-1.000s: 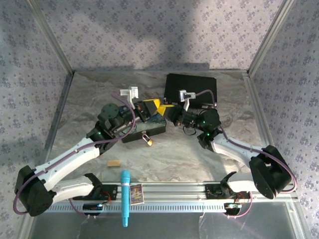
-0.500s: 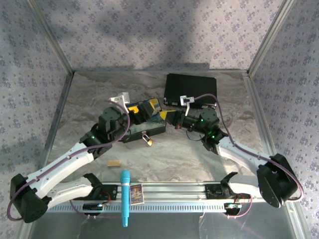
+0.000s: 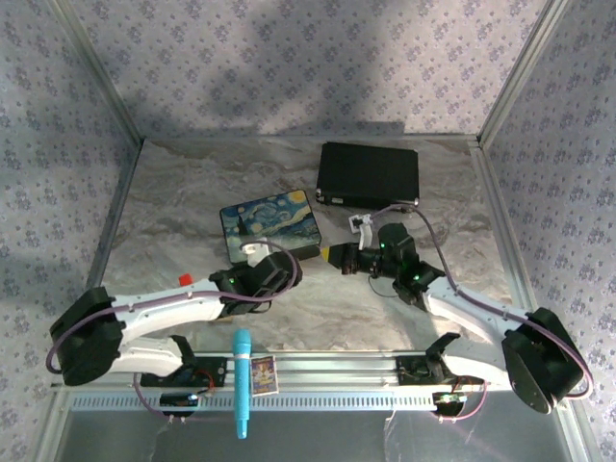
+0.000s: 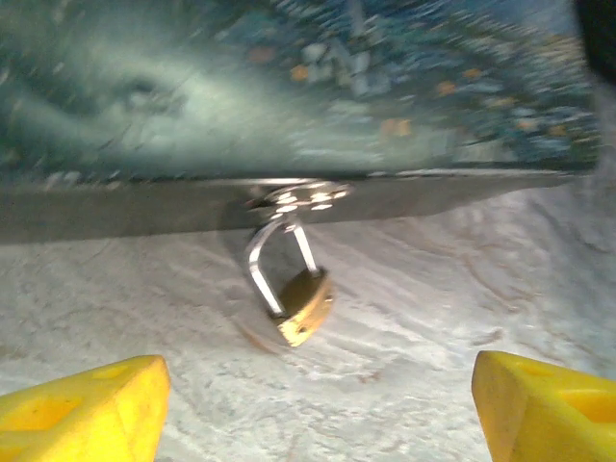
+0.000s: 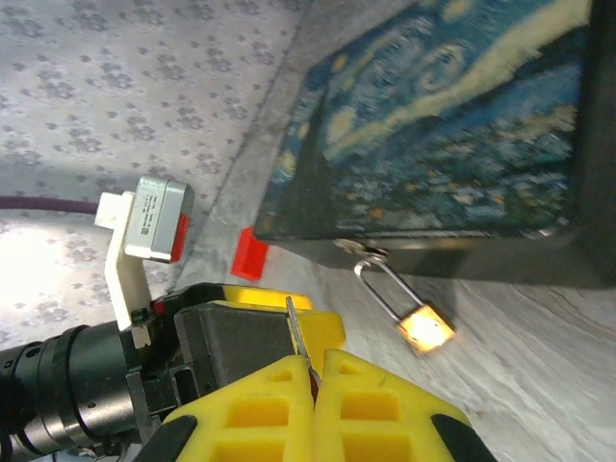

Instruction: Unlock the padlock with the key

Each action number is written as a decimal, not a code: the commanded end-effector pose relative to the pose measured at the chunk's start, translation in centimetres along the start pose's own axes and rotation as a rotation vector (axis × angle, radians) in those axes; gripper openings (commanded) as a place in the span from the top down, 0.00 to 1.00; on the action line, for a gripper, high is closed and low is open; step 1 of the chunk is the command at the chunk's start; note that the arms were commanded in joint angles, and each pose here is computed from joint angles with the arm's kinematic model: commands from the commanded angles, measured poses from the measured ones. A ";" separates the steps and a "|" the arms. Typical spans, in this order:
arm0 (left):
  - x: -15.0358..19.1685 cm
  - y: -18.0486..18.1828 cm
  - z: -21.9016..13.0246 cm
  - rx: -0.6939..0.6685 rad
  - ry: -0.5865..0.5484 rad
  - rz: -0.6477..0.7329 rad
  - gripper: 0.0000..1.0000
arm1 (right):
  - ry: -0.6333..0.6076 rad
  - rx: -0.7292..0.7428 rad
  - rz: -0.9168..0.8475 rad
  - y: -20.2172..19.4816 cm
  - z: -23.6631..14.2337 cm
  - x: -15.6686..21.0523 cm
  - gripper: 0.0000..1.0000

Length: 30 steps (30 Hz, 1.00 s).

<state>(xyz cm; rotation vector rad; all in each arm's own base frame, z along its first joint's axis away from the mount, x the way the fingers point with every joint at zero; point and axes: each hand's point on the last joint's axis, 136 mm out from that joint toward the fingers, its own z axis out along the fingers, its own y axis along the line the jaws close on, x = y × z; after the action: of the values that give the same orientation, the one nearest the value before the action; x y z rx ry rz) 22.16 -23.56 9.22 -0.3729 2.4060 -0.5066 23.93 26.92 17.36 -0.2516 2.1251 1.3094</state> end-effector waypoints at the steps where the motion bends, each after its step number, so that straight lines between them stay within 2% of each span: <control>1: -1.2 -0.2 -0.1 -0.040 -0.071 -0.101 0.19 | -0.017 0.041 0.000 -1.0 -0.5 0.5 1.00; 4: -0.3 0.8 1.1 -0.117 -0.058 -0.094 0.14 | -0.007 0.051 0.006 -1.4 -0.6 1.0 1.00; 7: 0.8 0.7 3.0 -0.128 -0.042 -0.089 0.07 | -0.005 0.055 0.007 -1.5 -0.6 1.1 1.00; 12: -0.5 1.2 3.6 -0.244 -0.124 -0.036 0.07 | -0.017 0.073 0.012 -2.1 -0.8 1.3 1.00; 14: -1.1 1.7 3.9 -0.296 -0.164 0.003 0.11 | -0.029 0.084 0.019 -2.4 -1.0 1.3 1.00; 17: -1.0 1.9 5.0 -0.365 -0.153 0.079 0.12 | -0.033 0.085 0.023 -2.6 -1.0 1.4 1.00; 20: -0.4 3.0 5.3 -0.445 -0.136 0.106 0.17 | -0.034 0.095 0.030 -2.9 -1.0 1.5 1.00; 26: 0.8 4.4 4.8 -0.463 -0.099 0.097 0.32 | -0.044 0.136 0.041 -3.9 -1.4 1.8 1.00; 30: 1.8 4.8 3.8 -0.448 -0.067 0.112 0.36 | -0.043 0.142 0.045 -4.1 -1.3 1.8 1.00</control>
<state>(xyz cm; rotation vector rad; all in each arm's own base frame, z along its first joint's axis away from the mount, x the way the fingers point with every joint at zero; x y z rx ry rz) 24.09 -22.55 2.98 -0.3909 2.4421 0.0676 23.60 24.53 13.74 -0.1479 2.1907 1.1899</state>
